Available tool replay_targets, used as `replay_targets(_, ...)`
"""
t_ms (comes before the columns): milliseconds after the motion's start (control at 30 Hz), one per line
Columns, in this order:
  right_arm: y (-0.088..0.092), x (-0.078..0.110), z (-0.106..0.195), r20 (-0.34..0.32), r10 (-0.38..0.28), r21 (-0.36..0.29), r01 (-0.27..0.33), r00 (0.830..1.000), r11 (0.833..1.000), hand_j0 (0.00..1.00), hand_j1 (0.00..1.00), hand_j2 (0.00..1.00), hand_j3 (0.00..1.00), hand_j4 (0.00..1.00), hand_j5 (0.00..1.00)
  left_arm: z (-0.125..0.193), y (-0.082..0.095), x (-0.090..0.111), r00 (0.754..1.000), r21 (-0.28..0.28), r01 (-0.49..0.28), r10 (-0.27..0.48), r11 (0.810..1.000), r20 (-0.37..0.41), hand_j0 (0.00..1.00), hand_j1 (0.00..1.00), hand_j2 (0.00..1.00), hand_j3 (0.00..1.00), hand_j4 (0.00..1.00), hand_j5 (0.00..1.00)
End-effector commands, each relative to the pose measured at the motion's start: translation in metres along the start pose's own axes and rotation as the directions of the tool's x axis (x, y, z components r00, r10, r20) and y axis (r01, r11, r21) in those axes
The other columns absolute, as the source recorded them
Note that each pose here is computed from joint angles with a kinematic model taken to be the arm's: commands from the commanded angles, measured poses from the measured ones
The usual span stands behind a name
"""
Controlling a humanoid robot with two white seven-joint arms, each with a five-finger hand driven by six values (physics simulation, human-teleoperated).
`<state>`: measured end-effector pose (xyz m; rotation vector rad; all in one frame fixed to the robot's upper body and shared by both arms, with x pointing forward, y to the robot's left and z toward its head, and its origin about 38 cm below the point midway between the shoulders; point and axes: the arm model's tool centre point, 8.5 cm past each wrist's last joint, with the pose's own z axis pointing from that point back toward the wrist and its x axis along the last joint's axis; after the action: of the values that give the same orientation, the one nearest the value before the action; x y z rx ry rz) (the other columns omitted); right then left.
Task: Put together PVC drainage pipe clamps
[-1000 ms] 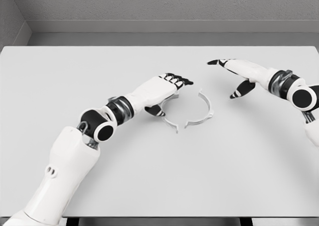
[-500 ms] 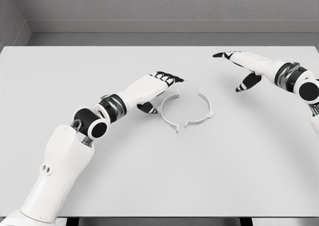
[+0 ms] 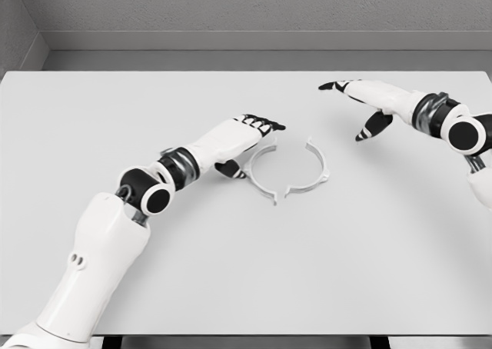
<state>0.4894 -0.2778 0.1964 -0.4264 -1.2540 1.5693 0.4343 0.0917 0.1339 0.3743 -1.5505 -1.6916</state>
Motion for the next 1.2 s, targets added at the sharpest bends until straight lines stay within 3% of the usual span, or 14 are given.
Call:
replay_targets(0,0.008,-0.006,-0.006,-0.014,-0.028,0.017,0.028,1.000,0.999,1.00,1.00,1.00,1.00,1.00,1.00,-0.003,0.000,0.006,1.000,0.006,-0.010,0.010,1.000,0.013,1.00,1.00,1.00,1.00,1.00,1.00)
replay_targets(767,0.004,-0.019,0.004,-0.047,-0.018,0.019,0.019,0.999,1.000,1.00,1.00,1.00,1.00,1.00,1.00,-0.015,0.000,0.014,0.999,0.001,-0.026,0.026,1.000,0.028,1.00,1.00,1.00,1.00,1.00,1.00)
replay_targets(867,0.004,-0.019,0.004,-0.046,-0.017,0.018,0.018,0.999,1.000,1.00,1.00,1.00,1.00,1.00,1.00,-0.009,0.007,0.005,1.000,0.017,-0.026,0.026,1.000,0.013,1.00,1.00,1.00,1.00,1.00,1.00)
replay_targets(967,0.004,-0.019,0.004,-0.046,-0.017,0.018,0.018,0.999,1.000,1.00,1.00,1.00,1.00,1.00,1.00,0.017,0.021,-0.025,0.999,0.052,-0.004,0.006,0.999,-0.044,1.00,1.00,1.00,1.00,1.00,1.00)
replay_targets(1000,0.004,-0.019,0.004,-0.046,-0.017,0.018,0.018,0.999,1.000,1.00,1.00,1.00,1.00,1.00,1.00,0.030,0.034,-0.026,0.999,0.087,0.014,-0.011,0.996,-0.038,1.00,1.00,1.00,1.00,1.00,1.00)
replay_targets(1133,0.006,-0.014,-0.001,-0.034,-0.019,0.024,0.020,0.999,1.000,1.00,1.00,1.00,1.00,1.00,1.00,0.065,0.051,-0.061,0.995,0.133,0.010,0.003,0.991,-0.101,1.00,1.00,1.00,1.00,1.00,1.00)
replay_targets(1167,0.006,-0.015,-0.001,-0.038,-0.023,0.025,0.024,0.999,0.999,1.00,1.00,1.00,1.00,1.00,1.00,0.069,0.054,-0.062,0.996,0.140,0.004,0.009,0.990,-0.094,1.00,1.00,1.00,1.00,1.00,1.00)
